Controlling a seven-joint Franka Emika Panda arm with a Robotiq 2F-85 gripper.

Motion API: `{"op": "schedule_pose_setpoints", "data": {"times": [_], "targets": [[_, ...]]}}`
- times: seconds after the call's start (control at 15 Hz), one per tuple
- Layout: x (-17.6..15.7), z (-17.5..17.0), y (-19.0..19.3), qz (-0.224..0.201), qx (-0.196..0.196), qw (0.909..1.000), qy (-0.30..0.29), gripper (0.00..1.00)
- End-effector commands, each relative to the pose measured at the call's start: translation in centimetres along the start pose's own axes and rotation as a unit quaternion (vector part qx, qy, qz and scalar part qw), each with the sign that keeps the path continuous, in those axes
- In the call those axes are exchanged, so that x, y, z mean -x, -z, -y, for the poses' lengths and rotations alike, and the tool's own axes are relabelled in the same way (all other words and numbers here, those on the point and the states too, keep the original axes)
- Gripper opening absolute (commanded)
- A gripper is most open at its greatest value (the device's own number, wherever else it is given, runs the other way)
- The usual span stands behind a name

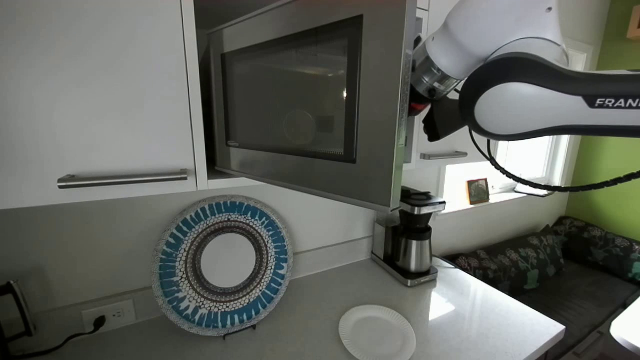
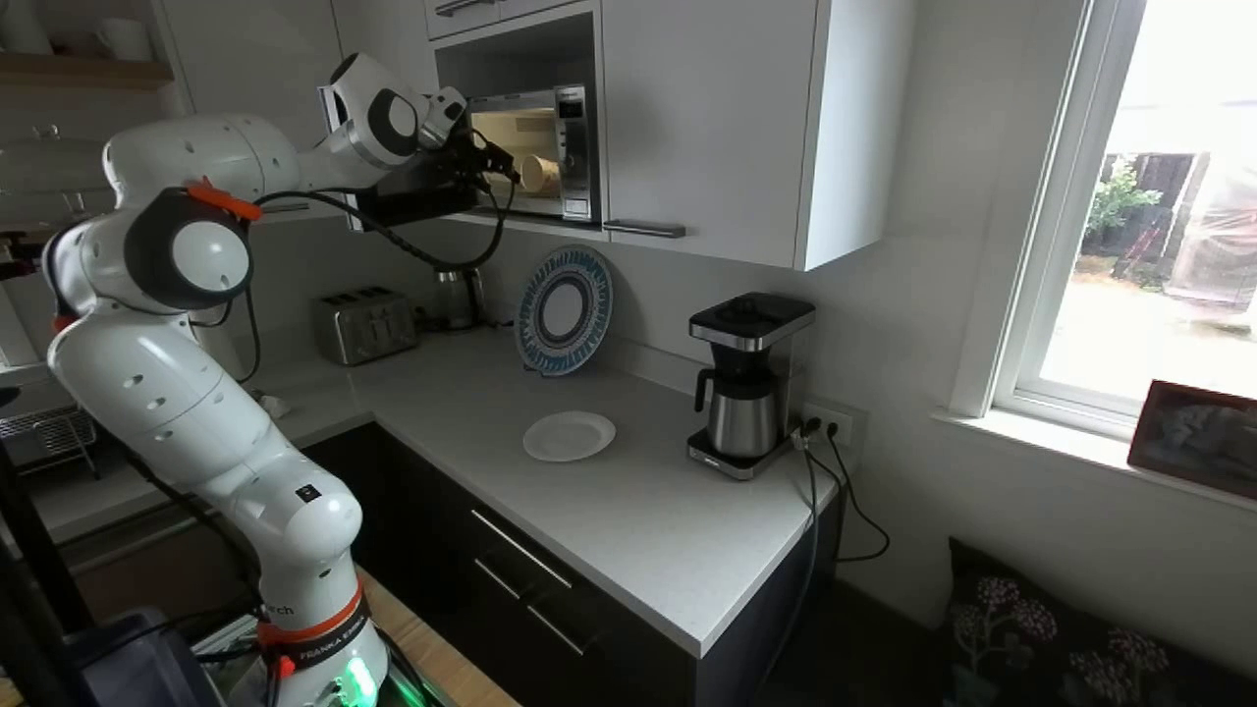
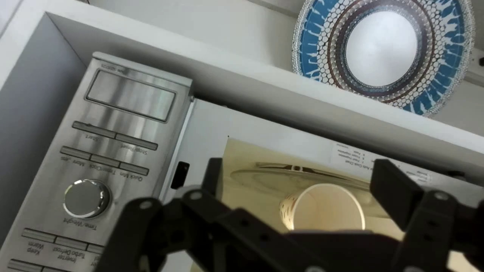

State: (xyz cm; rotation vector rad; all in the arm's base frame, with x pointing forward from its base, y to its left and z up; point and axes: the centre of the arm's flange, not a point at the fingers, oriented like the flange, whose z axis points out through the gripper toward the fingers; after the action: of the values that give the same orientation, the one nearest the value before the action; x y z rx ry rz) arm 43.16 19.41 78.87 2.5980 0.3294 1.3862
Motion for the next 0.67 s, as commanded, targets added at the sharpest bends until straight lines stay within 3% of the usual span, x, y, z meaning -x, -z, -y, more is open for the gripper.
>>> {"op": "schedule_pose_setpoints", "data": {"times": [0.0,0.2,0.6], "targets": [[-1.5,-0.2,-1.4,-0.033,-0.01,0.9994,0.001,1.0],[-2.9,0.3,-2.2,-0.069,-0.02,0.9974,-0.002,1.0],[-4.7,1.5,-4.7,-0.091,-0.023,0.9955,-0.01,1.0]]}}
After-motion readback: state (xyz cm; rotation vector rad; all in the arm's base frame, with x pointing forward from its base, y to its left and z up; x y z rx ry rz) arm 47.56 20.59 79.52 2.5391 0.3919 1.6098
